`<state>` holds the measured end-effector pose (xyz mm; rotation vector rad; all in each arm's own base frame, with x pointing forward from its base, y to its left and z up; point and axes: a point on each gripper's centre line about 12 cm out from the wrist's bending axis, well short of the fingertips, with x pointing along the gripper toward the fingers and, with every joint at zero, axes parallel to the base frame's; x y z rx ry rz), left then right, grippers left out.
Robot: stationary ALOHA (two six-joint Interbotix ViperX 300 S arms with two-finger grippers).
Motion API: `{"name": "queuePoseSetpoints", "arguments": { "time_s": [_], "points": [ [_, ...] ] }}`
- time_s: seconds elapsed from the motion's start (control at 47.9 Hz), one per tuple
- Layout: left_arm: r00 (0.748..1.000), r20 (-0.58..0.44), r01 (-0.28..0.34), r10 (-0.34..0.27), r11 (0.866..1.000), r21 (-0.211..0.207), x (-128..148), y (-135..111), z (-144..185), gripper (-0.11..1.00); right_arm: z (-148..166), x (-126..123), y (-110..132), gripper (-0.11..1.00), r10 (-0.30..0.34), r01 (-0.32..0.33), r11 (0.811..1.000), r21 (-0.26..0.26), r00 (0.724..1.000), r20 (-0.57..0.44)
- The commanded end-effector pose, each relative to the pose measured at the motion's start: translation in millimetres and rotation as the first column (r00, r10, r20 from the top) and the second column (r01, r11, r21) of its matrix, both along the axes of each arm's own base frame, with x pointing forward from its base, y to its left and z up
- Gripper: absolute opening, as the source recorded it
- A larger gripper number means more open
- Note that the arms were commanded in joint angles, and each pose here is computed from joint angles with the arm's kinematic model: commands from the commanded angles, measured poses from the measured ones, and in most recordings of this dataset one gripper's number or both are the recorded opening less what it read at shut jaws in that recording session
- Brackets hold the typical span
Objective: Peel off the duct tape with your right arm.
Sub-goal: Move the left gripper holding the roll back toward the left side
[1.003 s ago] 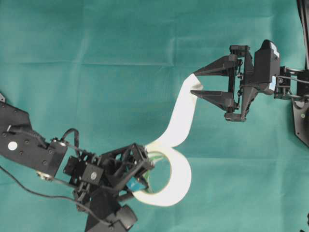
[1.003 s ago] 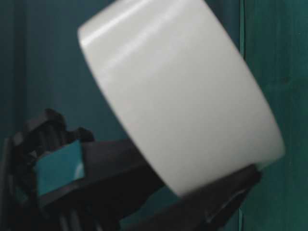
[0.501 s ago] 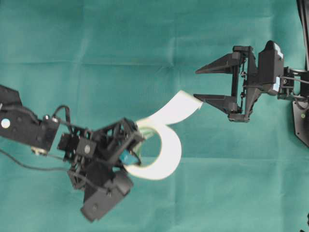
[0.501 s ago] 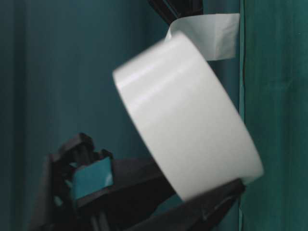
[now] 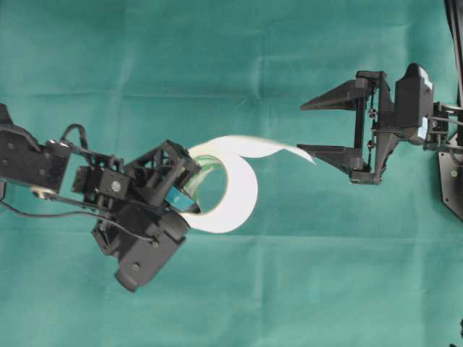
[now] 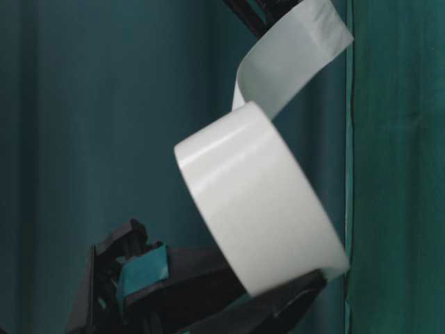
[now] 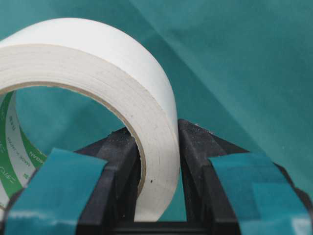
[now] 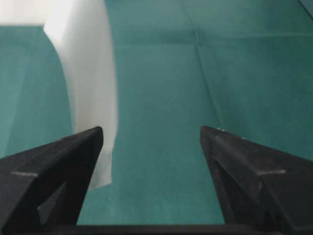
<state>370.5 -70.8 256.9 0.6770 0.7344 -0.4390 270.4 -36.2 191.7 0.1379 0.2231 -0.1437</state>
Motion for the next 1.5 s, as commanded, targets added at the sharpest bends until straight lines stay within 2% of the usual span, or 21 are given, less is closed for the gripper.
{"name": "queuePoseSetpoints", "arguments": {
  "time_s": [0.0,0.439,0.647,0.856,1.128,1.253,1.483],
  "points": [
    [0.998,0.067,-0.010,0.011,1.000,-0.015,-5.5,4.5,21.4,0.20,6.0,-0.4,-0.3,0.52,0.000,0.001,1.000,-0.004,1.000,0.023],
    [0.992,0.118,-0.046,0.051,0.998,-0.047,-20.5,13.8,23.1,0.20,6.3,-10.1,1.0,0.52,-0.001,0.002,1.000,-0.004,0.999,0.032],
    [0.985,0.123,-0.115,0.120,0.992,-0.049,-18.5,38.2,22.9,0.20,5.8,-10.4,1.0,0.52,-0.002,0.002,1.000,-0.003,1.000,0.031],
    [0.968,0.141,-0.205,0.210,0.977,-0.051,-13.0,70.8,24.4,0.20,3.2,-12.2,1.3,0.52,-0.002,0.002,1.000,0.000,1.000,0.023],
    [0.930,0.170,-0.320,0.325,0.946,-0.057,-7.6,115.1,20.3,0.20,2.8,-12.1,1.2,0.52,-0.002,0.002,1.000,-0.001,1.000,0.021],
    [0.923,0.152,-0.349,0.354,0.935,-0.055,-2.3,126.6,8.9,0.20,2.7,-12.5,1.3,0.52,-0.002,0.002,1.000,-0.001,1.000,0.021],
    [0.926,0.108,-0.359,0.362,0.932,-0.044,4.4,131.2,-9.7,0.20,3.2,-12.0,1.2,0.52,-0.002,0.002,1.000,0.000,1.000,0.025]
  ]
}}
